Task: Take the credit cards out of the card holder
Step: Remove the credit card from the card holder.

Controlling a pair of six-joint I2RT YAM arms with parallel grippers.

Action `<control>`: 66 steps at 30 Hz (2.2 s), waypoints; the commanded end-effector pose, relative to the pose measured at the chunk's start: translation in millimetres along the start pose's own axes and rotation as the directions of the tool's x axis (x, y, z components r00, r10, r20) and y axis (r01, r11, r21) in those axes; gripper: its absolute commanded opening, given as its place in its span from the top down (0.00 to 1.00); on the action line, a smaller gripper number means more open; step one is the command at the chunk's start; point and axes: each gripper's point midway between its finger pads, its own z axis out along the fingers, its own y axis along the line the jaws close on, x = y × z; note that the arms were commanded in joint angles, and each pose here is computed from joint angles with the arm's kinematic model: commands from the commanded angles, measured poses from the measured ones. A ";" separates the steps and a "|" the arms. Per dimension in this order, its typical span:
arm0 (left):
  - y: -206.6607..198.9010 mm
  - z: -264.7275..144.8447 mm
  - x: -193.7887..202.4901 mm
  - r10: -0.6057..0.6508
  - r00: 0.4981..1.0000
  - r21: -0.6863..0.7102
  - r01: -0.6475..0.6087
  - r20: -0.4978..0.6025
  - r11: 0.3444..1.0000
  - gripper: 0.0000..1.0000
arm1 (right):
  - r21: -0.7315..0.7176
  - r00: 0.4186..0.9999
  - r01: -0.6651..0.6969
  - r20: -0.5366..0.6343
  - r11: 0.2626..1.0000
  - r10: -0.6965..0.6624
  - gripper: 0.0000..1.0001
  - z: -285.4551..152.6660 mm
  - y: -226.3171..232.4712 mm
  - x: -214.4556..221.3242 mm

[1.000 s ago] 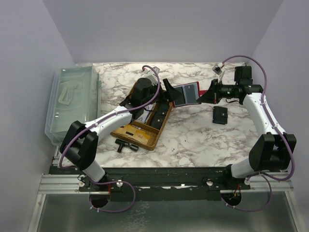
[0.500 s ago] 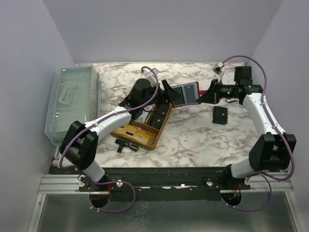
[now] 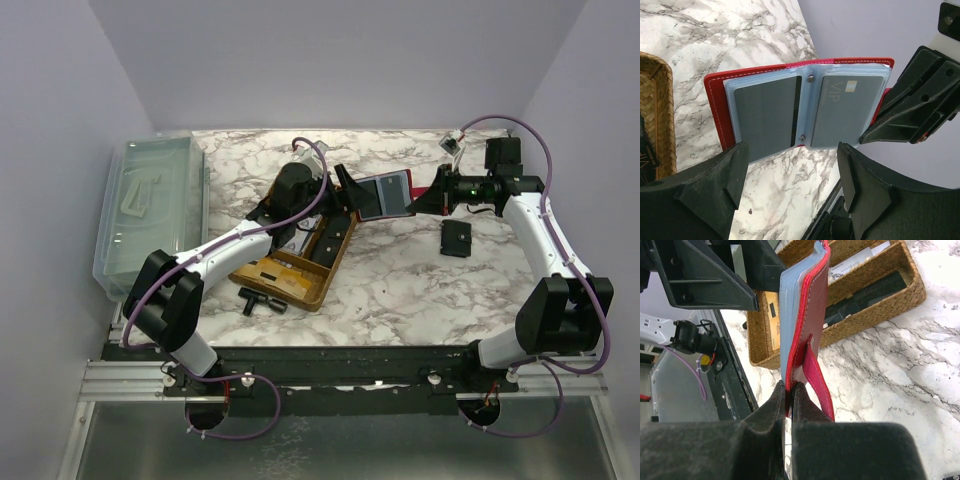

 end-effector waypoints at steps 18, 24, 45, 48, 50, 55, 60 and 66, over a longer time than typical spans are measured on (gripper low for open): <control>10.3 10.3 4.4 -0.014 1.000 -0.031 0.013 -0.025 0.999 0.23 | -0.079 0.999 0.026 0.036 0.997 -0.024 1.00 -2.1 16.8 -8.4; -0.5 8.8 1.0 -0.011 1.000 0.012 0.011 -0.017 1.000 0.29 | -0.075 0.999 0.022 0.034 0.997 -0.020 1.00 -1.3 14.6 -7.7; -39.8 1.5 -7.6 -0.032 0.999 0.200 0.030 0.009 0.979 0.55 | -0.017 1.000 -0.007 0.006 1.000 0.007 1.00 2.7 -3.1 6.2; -42.5 2.0 -7.0 -0.036 0.999 0.220 0.034 0.004 0.975 0.57 | -0.018 1.000 -0.006 0.006 1.000 0.006 1.00 2.5 -2.6 6.5; -39.5 4.2 -4.9 -0.043 0.999 0.214 0.043 -0.003 0.976 0.60 | -0.023 1.000 -0.006 0.008 1.000 0.006 1.00 2.6 -1.5 6.1; -20.7 11.9 1.7 -0.092 0.996 0.148 0.094 -0.023 0.985 0.66 | -0.028 1.000 -0.004 0.010 1.000 0.004 1.00 1.9 0.8 5.2; -0.9 15.3 6.8 -0.098 0.994 0.030 0.100 -0.047 0.995 0.64 | -0.029 1.000 -0.001 0.012 1.000 0.001 1.00 1.5 1.8 5.5; 5.1 16.2 8.3 -0.104 0.993 -0.005 0.104 -0.053 0.995 0.73 | -0.029 1.000 -0.002 0.011 1.000 0.003 1.00 1.9 1.3 5.7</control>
